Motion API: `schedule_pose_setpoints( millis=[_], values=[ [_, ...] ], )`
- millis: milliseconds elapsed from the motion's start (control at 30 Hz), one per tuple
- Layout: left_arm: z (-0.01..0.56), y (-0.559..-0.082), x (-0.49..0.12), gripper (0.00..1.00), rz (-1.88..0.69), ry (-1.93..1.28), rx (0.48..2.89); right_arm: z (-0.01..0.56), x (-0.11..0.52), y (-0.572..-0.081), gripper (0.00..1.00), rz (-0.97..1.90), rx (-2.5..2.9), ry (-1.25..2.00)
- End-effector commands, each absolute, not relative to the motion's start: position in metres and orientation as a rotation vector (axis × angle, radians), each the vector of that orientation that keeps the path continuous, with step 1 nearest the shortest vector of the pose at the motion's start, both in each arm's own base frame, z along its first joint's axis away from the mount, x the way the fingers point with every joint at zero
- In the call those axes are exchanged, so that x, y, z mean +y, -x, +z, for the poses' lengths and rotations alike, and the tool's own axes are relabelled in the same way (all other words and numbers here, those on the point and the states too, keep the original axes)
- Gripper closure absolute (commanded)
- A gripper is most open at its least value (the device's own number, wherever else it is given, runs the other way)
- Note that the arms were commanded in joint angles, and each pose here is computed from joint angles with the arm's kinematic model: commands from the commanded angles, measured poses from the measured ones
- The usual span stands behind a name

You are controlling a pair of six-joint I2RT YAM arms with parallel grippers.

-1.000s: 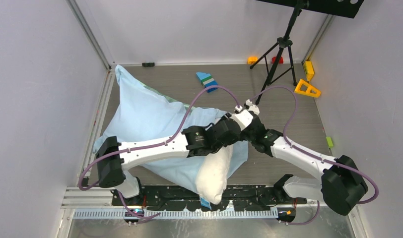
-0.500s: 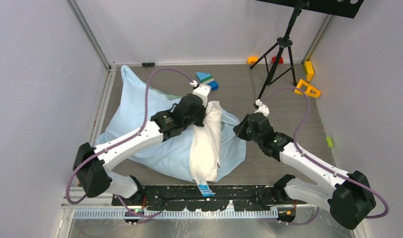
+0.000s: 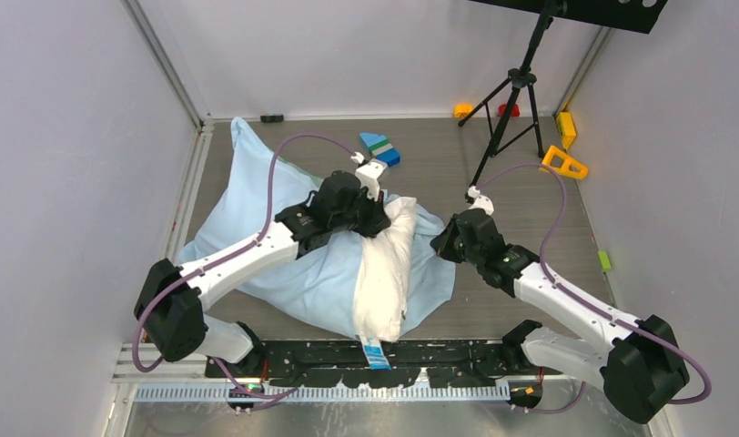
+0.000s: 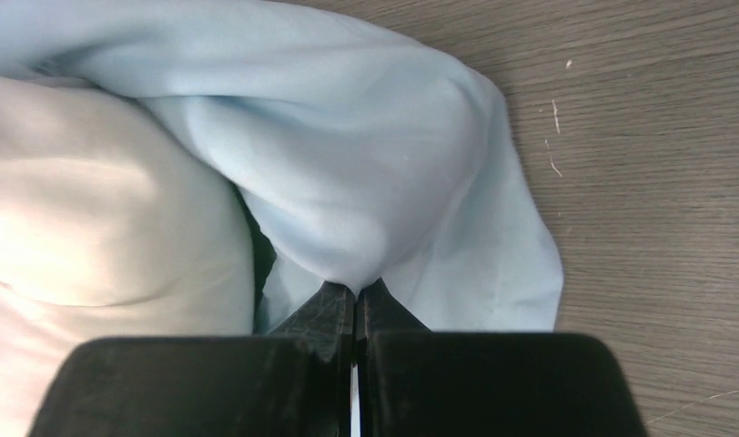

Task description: Put the pillow into the pillowcase

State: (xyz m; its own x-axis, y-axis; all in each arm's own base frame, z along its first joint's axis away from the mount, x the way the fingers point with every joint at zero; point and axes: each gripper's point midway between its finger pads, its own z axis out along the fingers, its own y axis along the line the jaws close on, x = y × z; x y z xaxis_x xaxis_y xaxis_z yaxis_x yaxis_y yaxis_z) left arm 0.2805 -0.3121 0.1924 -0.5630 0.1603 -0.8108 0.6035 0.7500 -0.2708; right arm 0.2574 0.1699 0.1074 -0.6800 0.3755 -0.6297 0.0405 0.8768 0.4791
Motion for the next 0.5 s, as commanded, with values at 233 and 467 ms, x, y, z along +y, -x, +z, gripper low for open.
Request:
schedule_pose_setpoints(
  millis=[233,467],
  values=[
    [0.232,-0.233,-0.331,1.00,-1.048,-0.809,1.901,0.164,0.164,-0.288,1.00,0.505,2.173,-0.309],
    [0.166,-0.224,-0.341,1.00,-0.892,-0.902,2.149,0.210,0.154,-0.293,1.00,0.493,2.075,-0.353]
  ],
)
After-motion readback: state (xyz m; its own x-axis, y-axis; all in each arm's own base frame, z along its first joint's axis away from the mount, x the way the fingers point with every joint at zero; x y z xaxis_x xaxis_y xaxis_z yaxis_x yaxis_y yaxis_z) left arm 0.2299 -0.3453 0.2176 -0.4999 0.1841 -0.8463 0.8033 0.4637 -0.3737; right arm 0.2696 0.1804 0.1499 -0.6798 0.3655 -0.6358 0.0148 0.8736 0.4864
